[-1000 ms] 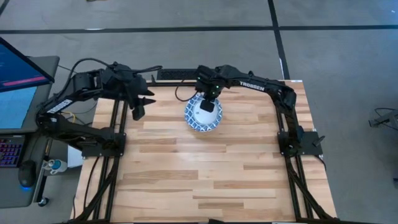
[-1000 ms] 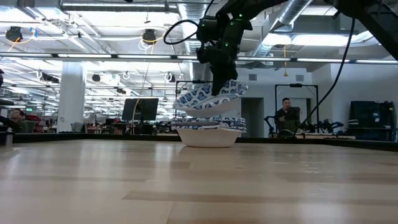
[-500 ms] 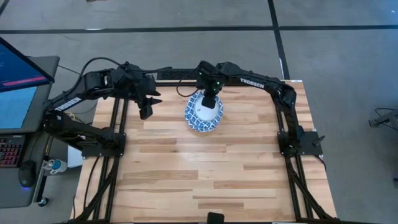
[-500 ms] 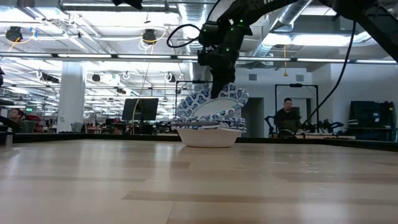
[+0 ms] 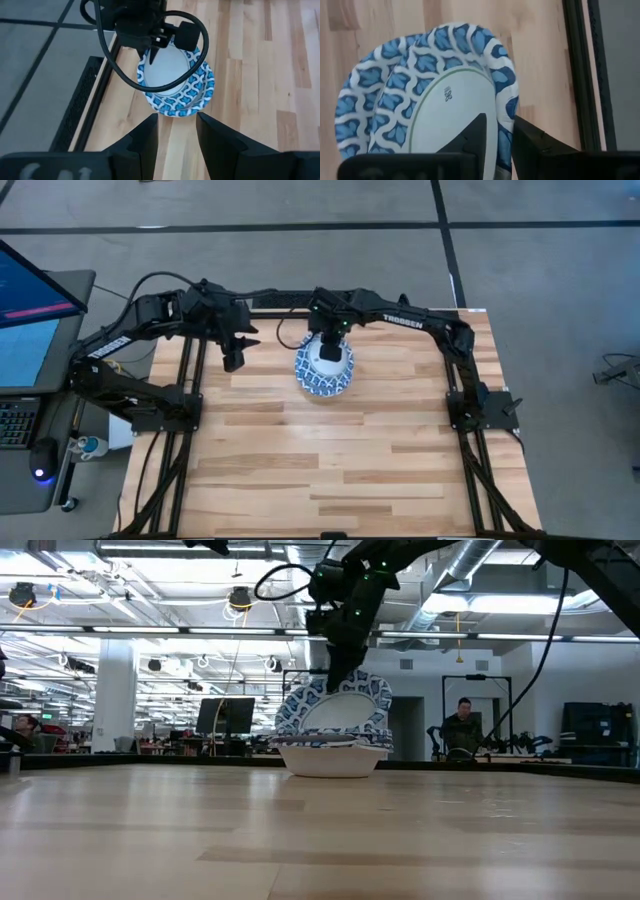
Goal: Nest bowls inside each other
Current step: Stack the white bowl on top of the other white bowl
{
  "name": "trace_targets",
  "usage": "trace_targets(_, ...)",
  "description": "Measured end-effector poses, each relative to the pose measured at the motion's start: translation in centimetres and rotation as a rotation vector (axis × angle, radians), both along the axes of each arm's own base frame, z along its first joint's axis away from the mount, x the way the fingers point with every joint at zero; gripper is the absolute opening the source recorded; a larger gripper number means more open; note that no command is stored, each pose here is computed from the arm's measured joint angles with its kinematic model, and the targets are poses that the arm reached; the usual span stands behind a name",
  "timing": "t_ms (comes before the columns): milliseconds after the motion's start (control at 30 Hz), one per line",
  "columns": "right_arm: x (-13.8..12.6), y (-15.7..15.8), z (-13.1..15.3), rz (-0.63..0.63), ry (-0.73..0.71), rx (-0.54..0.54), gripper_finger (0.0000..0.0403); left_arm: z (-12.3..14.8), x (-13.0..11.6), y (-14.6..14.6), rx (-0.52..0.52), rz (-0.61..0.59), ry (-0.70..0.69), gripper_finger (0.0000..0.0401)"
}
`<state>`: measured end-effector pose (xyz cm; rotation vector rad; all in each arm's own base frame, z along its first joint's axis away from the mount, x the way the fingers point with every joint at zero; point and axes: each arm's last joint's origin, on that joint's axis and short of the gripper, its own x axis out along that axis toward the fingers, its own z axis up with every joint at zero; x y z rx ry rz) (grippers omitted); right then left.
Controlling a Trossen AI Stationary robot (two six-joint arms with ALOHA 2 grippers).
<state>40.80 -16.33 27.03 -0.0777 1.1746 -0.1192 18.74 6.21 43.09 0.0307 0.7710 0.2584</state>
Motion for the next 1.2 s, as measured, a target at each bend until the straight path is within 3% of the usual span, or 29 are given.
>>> trace_targets(333,0.8,0.9,0.2,-0.028,-0.034,-0.042,0.0098,-0.2,-0.4,0.6,0.065,-0.041,0.052,0.0125)
trace_targets(467,0.8,0.5,0.3,-0.12,-0.068,-0.016,0.0087,-0.1,-0.7,1.0,0.095,-0.058,0.063,0.0125)
trace_targets(700,0.2,-0.2,0.1,-0.218,-0.049,0.027,0.0011,-0.2,-1.1,1.8,0.124,-0.07,0.082,0.0125)
trace_targets(1000,0.0,0.0,-0.9,-0.27,-0.023,0.07,0.0008,-0.2,-1.5,2.6,0.101,-0.078,0.071,0.0125)
trace_targets(1200,0.2,-0.5,-0.7,-0.313,-0.09,0.186,0.0005,-0.2,-1.6,2.9,0.093,-0.075,0.065,0.0125)
